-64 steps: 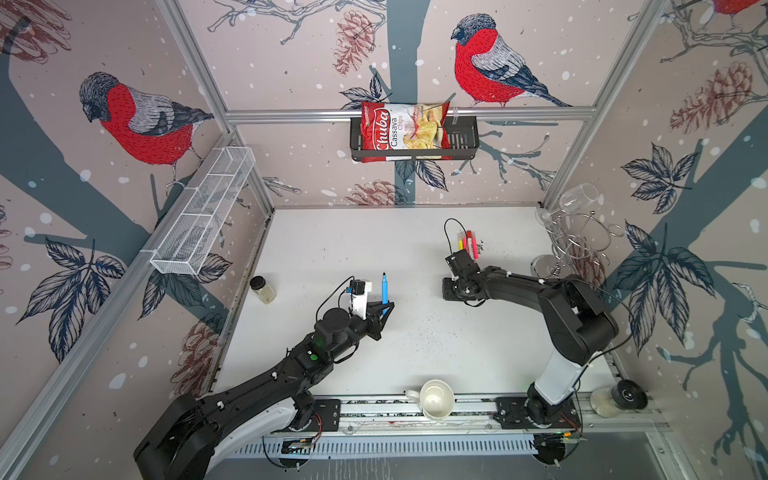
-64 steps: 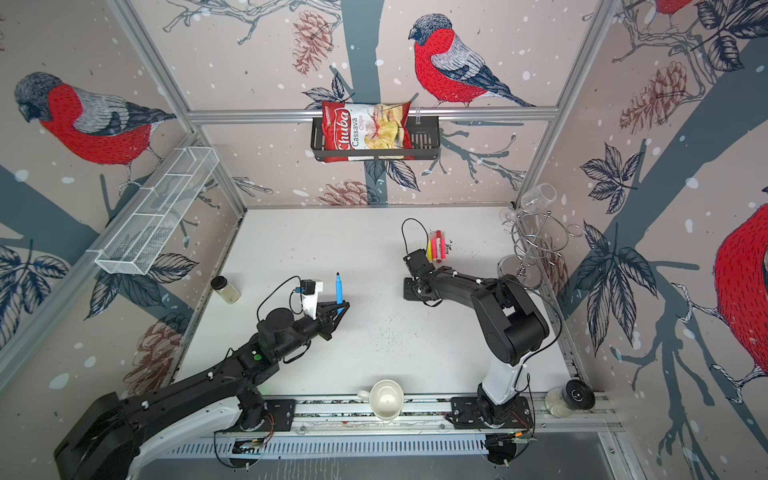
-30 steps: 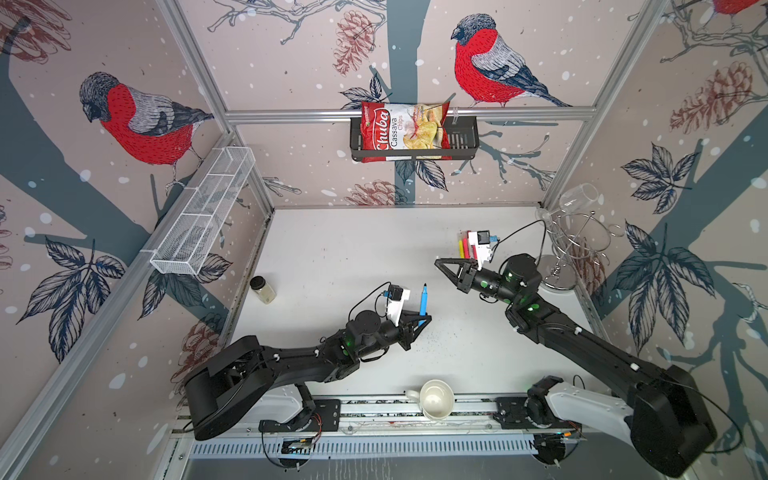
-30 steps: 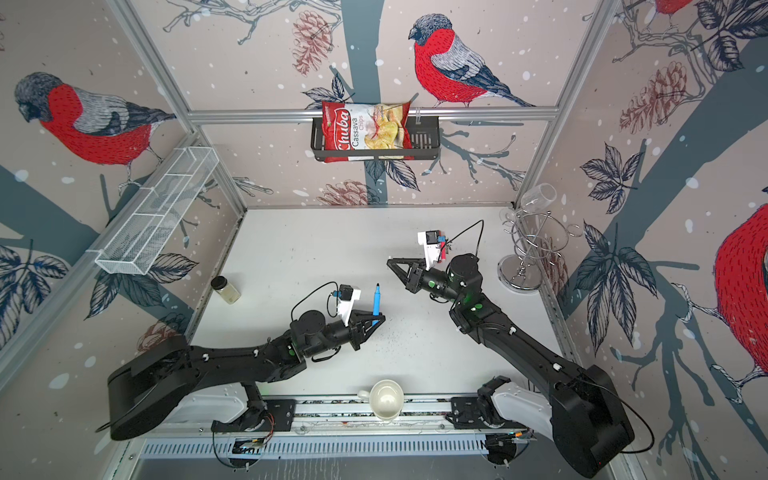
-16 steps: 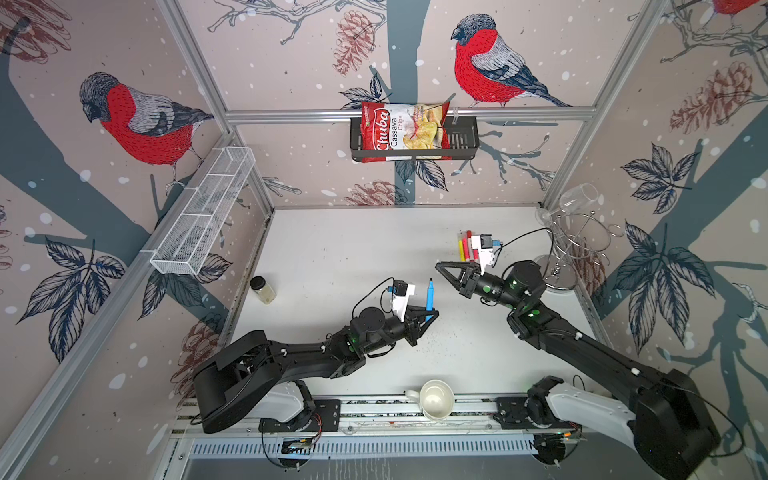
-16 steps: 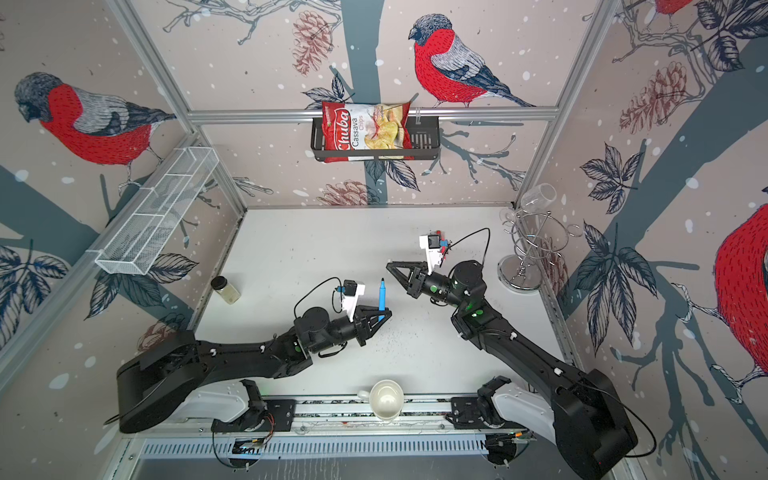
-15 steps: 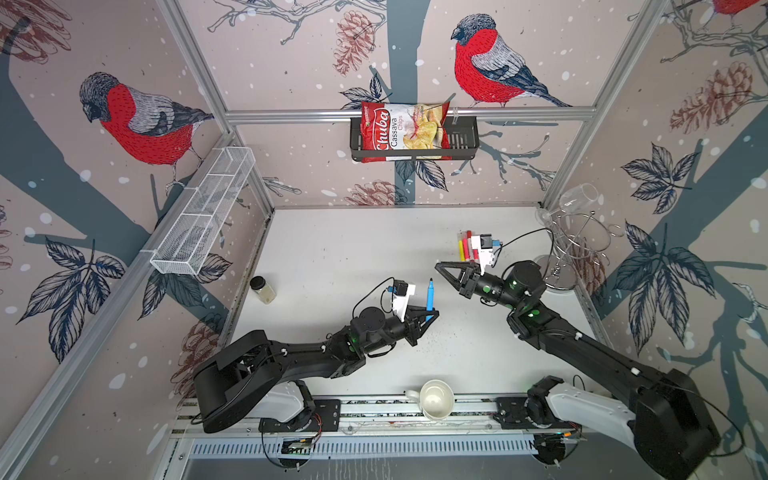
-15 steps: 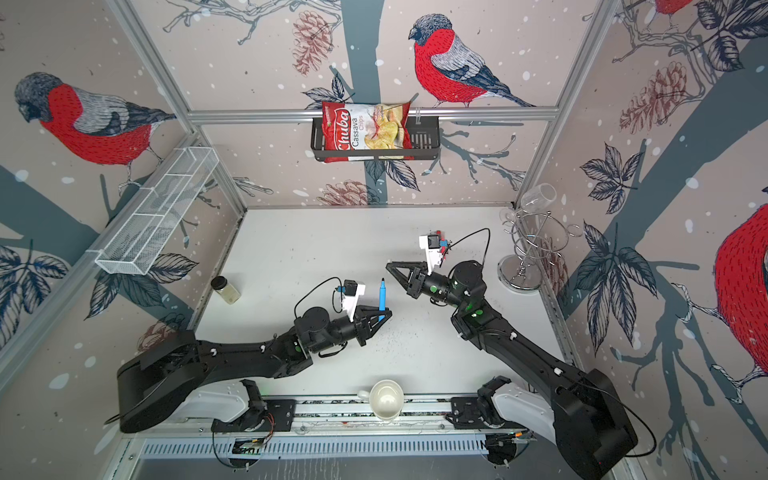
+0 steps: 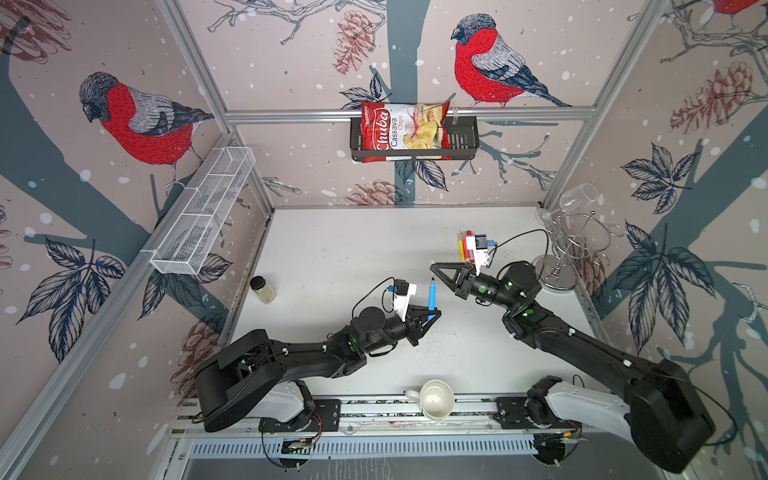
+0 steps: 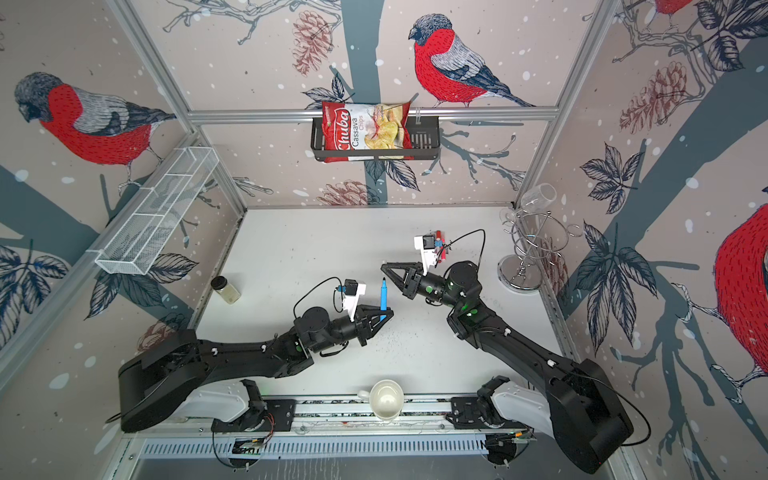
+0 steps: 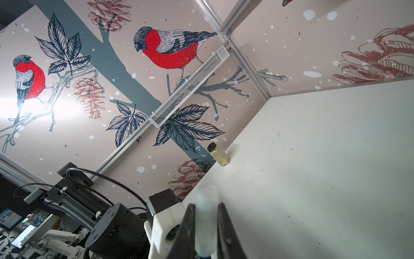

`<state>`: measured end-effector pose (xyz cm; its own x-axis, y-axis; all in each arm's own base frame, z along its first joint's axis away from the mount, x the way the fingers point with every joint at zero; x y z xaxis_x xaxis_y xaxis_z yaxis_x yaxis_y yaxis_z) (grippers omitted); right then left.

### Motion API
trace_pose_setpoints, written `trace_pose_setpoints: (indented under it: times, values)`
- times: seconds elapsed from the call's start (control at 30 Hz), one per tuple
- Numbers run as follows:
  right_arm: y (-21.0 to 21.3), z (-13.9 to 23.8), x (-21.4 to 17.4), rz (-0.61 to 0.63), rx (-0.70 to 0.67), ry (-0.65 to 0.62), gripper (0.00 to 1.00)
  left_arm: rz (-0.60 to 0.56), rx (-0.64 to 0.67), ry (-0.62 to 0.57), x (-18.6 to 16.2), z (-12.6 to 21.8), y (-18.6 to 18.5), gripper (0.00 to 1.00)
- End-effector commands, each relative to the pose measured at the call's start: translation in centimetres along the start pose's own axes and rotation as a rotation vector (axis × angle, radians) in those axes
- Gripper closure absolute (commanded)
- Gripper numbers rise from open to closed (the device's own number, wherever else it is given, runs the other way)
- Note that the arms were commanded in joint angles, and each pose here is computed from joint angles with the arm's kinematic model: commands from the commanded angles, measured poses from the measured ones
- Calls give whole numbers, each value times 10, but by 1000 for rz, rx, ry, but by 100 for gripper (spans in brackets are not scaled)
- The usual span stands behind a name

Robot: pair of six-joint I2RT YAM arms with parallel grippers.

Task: Insert the pens into the pen caps
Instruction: 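Lift the cap with the right gripper and carry it toward the blue marker, then lower the cap onto the blue marker tip held by the left gripper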

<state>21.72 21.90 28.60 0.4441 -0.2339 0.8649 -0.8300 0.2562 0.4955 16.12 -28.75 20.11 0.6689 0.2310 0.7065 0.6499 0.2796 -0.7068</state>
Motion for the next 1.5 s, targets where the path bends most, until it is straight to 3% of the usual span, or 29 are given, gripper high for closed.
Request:
trace_pose_setpoints:
  times: [0.0,0.9,1.23,1.37,1.47]
  values:
    - [6,0,6,22,32,-29,85,-8,-32,-48,9,1,-8,100]
    - [15,7,-10,28,76,-41,85,-9,-49,-81,16,4,-14,100]
    - [18,14,-30,40,100,-24,83,-29,-161,-125,28,9,-34,100]
    - [21,16,-31,54,105,-9,74,-35,-188,-137,30,9,-38,100]
    - [24,18,-28,81,92,-1,54,-39,-171,-129,28,8,-35,100]
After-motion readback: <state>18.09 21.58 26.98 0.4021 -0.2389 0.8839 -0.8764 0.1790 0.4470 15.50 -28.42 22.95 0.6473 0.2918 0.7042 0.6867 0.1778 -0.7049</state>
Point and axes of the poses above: each gripper's point midway between its finger pads, its own z axis back along the fingers, its own y axis along the line the jaws close on, x = y × z, the point moved 7 cm from there along z, back along the fingers, and after that the axes turned 9 degrees about z, right-handed, at the moved point
